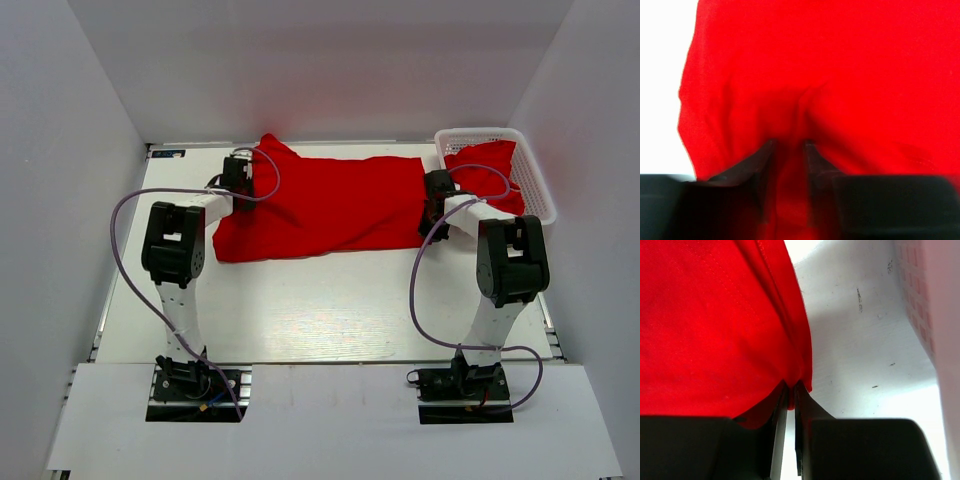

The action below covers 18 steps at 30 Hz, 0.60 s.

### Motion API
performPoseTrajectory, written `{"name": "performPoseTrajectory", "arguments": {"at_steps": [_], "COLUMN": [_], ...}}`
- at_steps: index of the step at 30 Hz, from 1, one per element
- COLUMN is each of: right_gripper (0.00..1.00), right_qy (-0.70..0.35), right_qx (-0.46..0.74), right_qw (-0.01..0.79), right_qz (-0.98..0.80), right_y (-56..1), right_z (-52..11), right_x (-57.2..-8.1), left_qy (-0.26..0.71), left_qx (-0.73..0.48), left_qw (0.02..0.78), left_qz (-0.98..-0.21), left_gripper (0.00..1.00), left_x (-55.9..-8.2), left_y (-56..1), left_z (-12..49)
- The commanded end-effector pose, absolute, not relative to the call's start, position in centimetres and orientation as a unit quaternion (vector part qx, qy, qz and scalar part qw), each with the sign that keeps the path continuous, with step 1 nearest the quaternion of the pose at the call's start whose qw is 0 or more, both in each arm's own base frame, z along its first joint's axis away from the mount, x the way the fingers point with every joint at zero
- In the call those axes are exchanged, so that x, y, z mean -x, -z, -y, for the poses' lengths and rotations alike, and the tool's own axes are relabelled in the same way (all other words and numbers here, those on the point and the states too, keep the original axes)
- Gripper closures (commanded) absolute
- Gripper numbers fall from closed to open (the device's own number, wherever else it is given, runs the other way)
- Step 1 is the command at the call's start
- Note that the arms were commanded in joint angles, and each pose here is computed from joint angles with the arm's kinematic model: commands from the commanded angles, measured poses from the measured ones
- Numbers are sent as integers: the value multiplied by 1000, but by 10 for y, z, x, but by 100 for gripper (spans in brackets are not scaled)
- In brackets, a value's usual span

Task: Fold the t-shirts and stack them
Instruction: Fold the flattened tshirt in 1/3 of the way

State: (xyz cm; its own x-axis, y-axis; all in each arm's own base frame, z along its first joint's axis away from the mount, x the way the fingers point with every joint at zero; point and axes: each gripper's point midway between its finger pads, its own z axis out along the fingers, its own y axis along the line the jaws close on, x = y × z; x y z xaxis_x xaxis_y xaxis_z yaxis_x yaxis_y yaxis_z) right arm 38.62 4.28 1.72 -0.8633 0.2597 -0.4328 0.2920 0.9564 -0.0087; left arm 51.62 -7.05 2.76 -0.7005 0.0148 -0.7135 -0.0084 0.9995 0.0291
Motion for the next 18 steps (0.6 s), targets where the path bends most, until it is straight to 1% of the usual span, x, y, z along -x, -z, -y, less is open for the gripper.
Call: {"name": "performPoseTrajectory", "arguments": {"at_steps": [1,4,7,12,18], "right_gripper": [86,86,86,88,92], "right_qy": [74,74,74,75,85], "right_qx": [-144,-143,-144,-145,-150], "right_qw": [180,179,178,172,166], "right_qz": [-970,-971,-971,-971,-971], "right_y": [-5,-4,-3,-1,2], "right_z": [-28,-29,-29,-29,-25], "right_x": [-372,-372,-371,-369,-366], "left_qy": [-15,-13,-12,-42,-61], "left_qx": [-6,-5,-5,15,26], "left_qw": [406,417,421,427,437], "left_qz": [-914,-909,-907,-903,-897], "left_gripper": [67,85,93,100,100], "left_x": [-530,-533,-534,-537,-538], "left_y": [-43,-51,-56,-62,-80], "left_z": [70,71,71,59,51]}}
